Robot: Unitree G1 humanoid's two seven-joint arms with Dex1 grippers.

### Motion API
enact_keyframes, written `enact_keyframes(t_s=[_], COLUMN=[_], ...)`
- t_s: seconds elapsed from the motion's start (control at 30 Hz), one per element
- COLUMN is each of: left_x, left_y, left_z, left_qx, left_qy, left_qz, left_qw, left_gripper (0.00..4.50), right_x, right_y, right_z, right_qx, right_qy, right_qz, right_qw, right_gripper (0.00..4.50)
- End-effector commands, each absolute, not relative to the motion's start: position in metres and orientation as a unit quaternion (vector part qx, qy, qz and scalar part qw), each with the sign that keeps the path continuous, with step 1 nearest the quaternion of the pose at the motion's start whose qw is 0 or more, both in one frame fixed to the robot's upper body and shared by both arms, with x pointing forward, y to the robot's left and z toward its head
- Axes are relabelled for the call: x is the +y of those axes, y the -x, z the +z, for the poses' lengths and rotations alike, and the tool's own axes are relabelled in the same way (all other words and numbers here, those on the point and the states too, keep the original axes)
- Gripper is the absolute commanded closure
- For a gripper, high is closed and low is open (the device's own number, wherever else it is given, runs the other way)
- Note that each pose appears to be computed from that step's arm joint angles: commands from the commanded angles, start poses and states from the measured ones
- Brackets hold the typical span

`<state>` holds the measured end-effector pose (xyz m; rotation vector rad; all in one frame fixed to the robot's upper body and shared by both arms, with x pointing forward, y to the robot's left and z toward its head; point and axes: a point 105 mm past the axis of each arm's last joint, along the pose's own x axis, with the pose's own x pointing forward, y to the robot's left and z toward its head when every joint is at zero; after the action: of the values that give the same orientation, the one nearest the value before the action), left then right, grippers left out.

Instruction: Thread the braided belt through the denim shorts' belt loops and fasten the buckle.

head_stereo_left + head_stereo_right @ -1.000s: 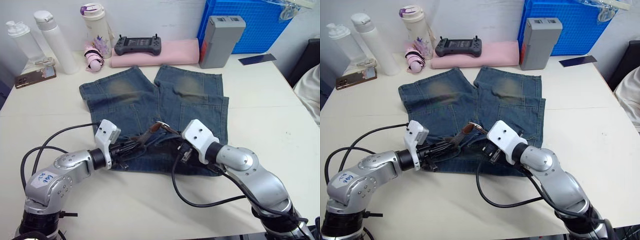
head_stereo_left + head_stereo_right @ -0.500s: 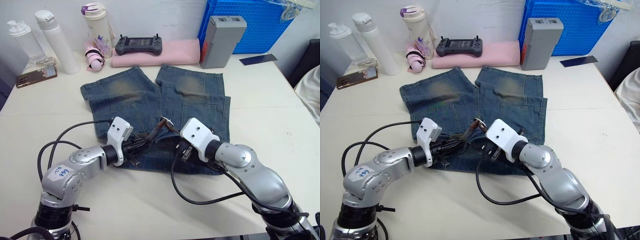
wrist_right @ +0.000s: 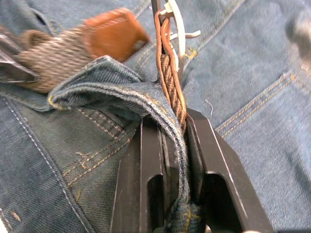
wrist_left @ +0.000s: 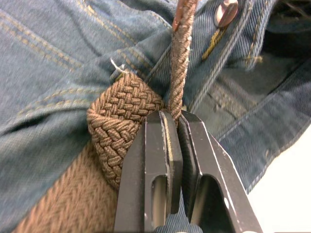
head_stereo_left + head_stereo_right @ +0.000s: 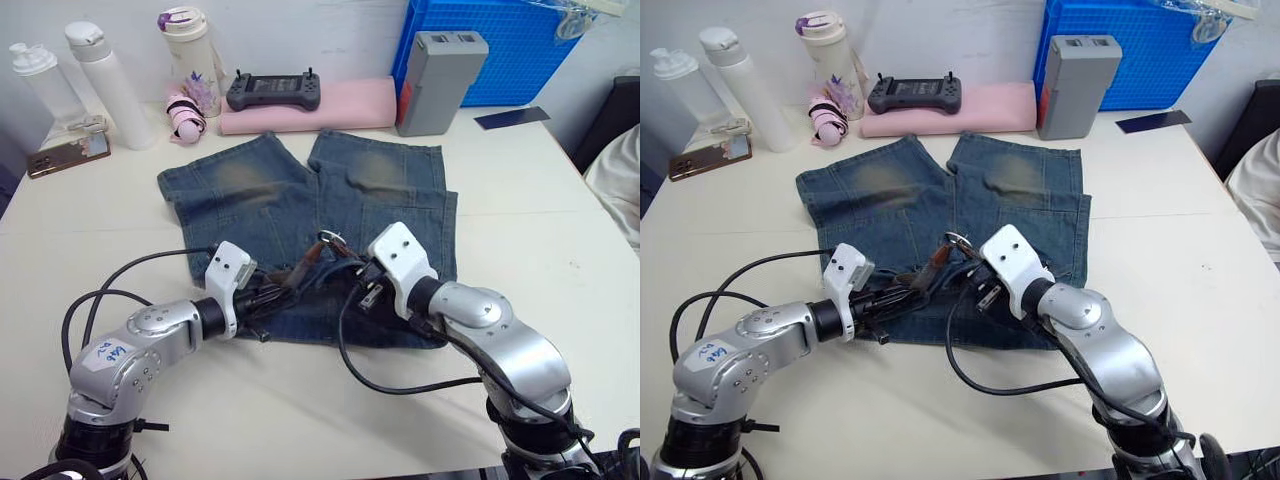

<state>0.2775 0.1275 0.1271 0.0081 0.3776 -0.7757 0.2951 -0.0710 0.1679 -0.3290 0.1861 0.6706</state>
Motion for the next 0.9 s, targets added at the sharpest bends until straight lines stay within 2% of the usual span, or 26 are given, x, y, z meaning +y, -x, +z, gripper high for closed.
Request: enact_keyframes(t_s=[0.03,0.43,0.9], left_x=[0.139,0.125,0.118], left_y=[-0.282,-0.289,-0.29], left_z=[0.126,0.141,0.15], left_qx=[0.193,0.177,0.18], left_qy=[-0.008,-0.044,-0.067], left_qz=[-0.34,-0.349,-0.35], left_qw=[0.92,0.919,0.917], left_gripper=[4.5,4.5,4.5], right_x=[-0.083,-0.078,-0.071], right_y=[-0.298,-0.293,-0.29], right_z=[0.189,0.185,0.197], right_qx=[0.056,0.057,0.025], right_qy=[0.158,0.214,0.28], right_qz=[0.298,0.312,0.32], right_qw=[0.94,0.924,0.905], right_gripper=[4.45,4.45,4.45])
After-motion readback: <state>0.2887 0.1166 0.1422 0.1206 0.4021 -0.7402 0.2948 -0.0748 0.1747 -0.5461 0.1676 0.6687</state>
